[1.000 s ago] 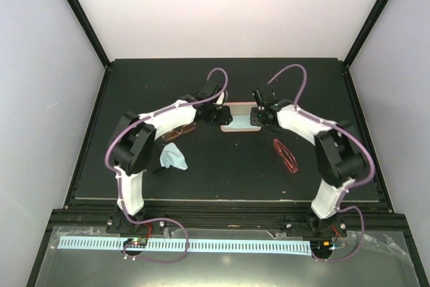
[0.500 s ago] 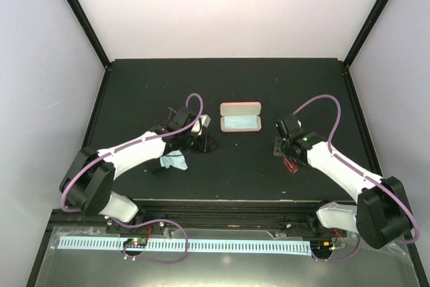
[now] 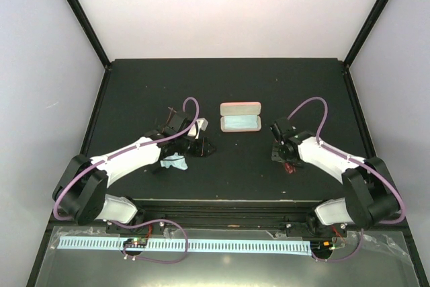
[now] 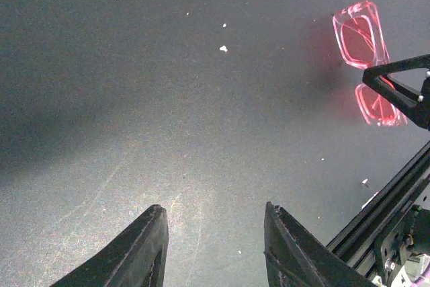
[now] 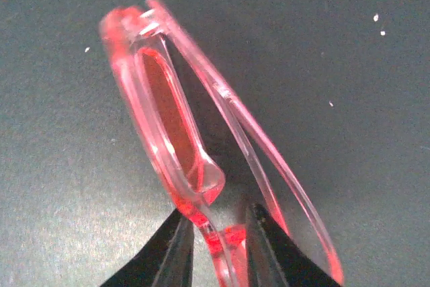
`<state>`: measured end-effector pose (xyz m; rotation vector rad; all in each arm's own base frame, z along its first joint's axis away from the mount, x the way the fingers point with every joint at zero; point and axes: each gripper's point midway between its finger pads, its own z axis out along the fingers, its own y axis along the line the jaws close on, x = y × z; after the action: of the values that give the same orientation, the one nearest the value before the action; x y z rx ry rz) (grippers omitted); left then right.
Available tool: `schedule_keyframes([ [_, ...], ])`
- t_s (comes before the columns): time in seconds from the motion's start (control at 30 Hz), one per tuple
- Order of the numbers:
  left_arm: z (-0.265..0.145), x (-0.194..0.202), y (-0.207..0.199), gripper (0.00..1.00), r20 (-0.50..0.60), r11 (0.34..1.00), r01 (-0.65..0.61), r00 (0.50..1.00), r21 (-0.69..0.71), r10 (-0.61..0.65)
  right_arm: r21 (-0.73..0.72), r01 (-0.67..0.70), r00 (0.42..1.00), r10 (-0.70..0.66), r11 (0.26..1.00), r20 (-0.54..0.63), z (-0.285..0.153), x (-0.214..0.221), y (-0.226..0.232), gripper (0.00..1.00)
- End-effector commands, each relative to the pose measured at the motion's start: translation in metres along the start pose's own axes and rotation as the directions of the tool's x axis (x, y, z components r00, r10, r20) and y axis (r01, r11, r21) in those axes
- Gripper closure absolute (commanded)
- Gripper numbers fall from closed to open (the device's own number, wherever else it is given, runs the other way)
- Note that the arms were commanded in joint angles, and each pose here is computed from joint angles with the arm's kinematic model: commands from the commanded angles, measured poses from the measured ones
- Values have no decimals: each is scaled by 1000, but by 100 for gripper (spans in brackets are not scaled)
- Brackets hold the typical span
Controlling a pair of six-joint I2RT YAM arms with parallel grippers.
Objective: Organize the sunglasses
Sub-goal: Pick up the sunglasses from the center of the board.
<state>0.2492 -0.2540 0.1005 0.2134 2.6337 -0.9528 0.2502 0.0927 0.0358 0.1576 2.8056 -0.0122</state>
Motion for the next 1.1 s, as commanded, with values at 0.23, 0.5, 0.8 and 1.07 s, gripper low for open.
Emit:
schedule_keyframes([
  [0.23,-4,-7,-8,60,22,999,-25,999,21,25,52,32,998,-35,998,57,0,-25,0,98],
  [0.5,-11,-9,-12,60,36,999,-35,999,23,34,-58,39,992,-32,998,119,-24,-40,18,99],
  [0.8,-58,-21,-49,56,174,984,-91,983,155,64,-611,241,923,17,754,385,-148,-62,99,99],
  [1.07,-95,-38,-111,45,228,908,-135,973,397,45,-806,568,797,133,166,589,-307,-38,140,99],
])
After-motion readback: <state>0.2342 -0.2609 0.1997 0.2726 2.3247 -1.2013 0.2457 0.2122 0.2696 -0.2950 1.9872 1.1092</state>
